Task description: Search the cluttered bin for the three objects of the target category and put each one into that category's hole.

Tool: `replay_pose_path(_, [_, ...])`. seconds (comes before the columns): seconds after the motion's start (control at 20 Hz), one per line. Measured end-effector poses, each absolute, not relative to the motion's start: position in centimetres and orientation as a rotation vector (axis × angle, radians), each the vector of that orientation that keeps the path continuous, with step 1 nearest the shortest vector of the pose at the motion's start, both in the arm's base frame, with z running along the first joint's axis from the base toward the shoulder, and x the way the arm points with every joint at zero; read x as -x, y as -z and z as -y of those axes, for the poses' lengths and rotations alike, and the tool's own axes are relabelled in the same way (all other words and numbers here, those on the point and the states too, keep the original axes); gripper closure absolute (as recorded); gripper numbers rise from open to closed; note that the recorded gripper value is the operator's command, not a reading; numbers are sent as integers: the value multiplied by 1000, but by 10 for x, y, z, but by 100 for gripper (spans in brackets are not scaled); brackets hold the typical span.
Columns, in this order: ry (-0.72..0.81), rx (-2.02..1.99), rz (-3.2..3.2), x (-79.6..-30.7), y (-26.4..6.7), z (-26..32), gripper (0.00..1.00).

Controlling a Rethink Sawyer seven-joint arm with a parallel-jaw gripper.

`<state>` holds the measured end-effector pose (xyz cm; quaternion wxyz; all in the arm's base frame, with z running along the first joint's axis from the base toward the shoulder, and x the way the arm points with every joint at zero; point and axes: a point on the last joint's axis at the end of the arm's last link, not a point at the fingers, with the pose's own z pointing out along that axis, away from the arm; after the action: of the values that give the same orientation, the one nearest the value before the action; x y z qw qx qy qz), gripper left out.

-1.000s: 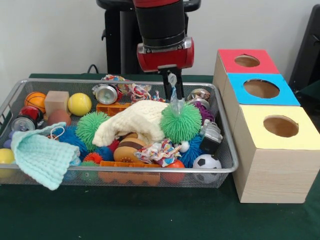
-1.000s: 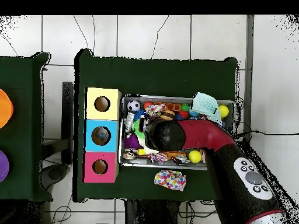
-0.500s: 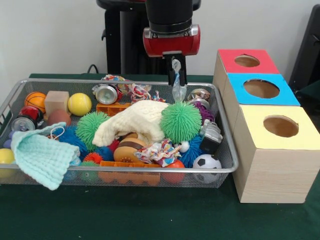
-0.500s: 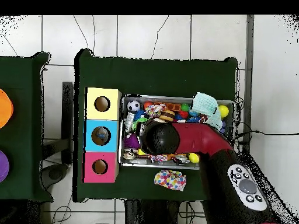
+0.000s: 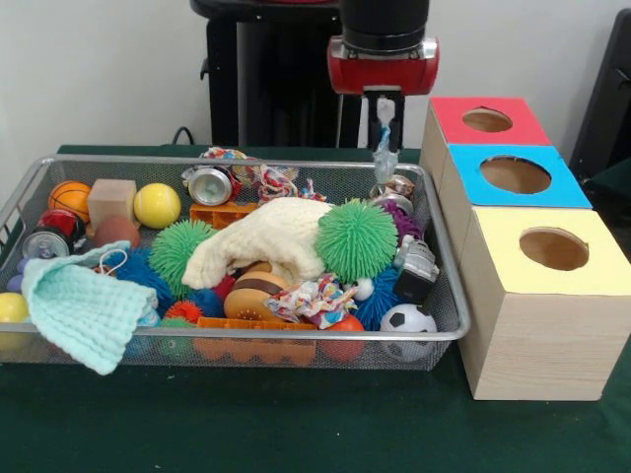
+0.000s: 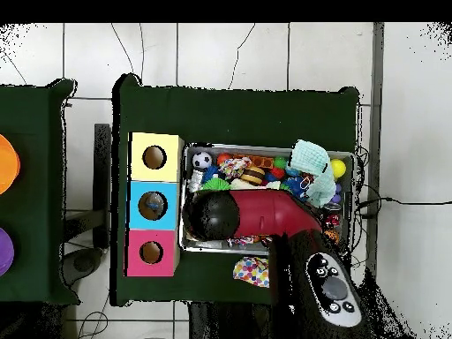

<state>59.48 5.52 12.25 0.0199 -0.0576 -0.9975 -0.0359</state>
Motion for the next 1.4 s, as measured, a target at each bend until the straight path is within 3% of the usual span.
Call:
replay_pose_path(0.65, [58, 417, 3019, -567, -130, -160, 100])
replay_pose_path(1.4, [55, 599, 3009, -570, -130, -150, 100])
